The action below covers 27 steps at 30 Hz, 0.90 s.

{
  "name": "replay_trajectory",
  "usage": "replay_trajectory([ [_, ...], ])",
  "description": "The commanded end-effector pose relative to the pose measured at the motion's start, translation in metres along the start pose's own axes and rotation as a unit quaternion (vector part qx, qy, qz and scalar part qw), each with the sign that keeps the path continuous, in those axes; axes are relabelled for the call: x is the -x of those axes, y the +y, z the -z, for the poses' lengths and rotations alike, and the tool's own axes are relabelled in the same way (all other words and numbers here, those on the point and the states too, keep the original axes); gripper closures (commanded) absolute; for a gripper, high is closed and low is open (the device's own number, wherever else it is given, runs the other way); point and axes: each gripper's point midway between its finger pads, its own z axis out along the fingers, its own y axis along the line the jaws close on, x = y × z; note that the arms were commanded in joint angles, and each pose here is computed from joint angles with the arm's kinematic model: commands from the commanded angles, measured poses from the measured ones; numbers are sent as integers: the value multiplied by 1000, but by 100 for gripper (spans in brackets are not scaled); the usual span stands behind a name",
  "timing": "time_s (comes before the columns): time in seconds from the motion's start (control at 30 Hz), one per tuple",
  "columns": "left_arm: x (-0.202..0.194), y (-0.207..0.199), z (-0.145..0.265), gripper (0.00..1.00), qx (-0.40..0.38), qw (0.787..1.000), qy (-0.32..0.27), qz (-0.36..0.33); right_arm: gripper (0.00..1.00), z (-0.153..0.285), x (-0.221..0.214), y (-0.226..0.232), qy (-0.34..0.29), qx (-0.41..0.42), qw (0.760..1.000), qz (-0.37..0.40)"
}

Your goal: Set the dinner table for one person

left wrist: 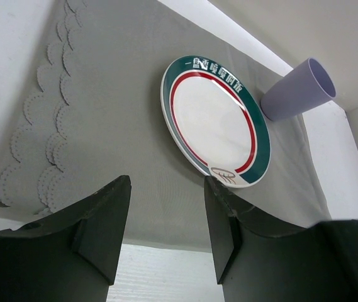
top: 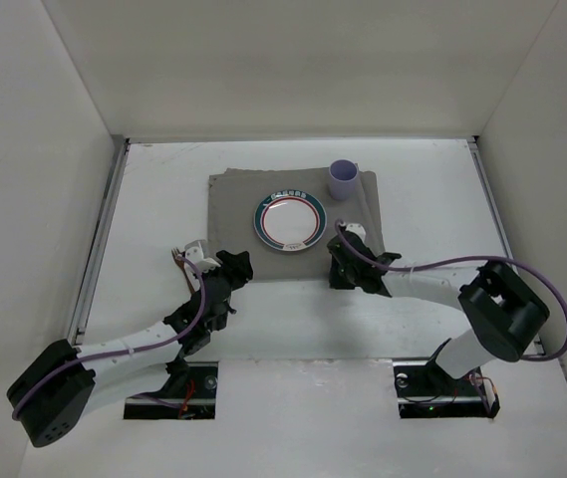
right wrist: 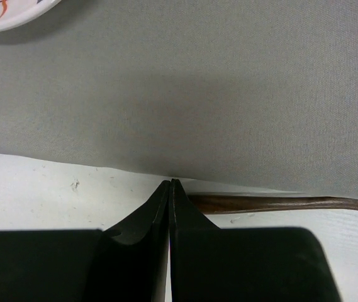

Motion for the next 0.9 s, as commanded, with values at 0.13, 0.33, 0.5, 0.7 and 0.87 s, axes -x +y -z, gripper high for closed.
replay_trajectory([
  [0.13, 15, -12, -1, 52, -12, 999, -23, 26, 93, 18, -12, -29, -2, -35, 999, -29],
  [0.33, 12, -14, -2, 52, -13, 999, -18, 25, 91, 43, -29, -49, -2, -46, 997, -56],
  [0.5, 11, -16, -1, 52, -16, 999, -17, 25, 85, 65, -23, -56, -19, -51, 995, -84],
  [0.7, 14, -19, 0, 52, -21, 999, -18, 29, 51, 79, -7, -73, -59, -91, 985, -133],
  [0.87, 12, -17, 0, 52, -19, 999, -16, 25, 46, 61, 2, -72, -66, -101, 980, -158],
])
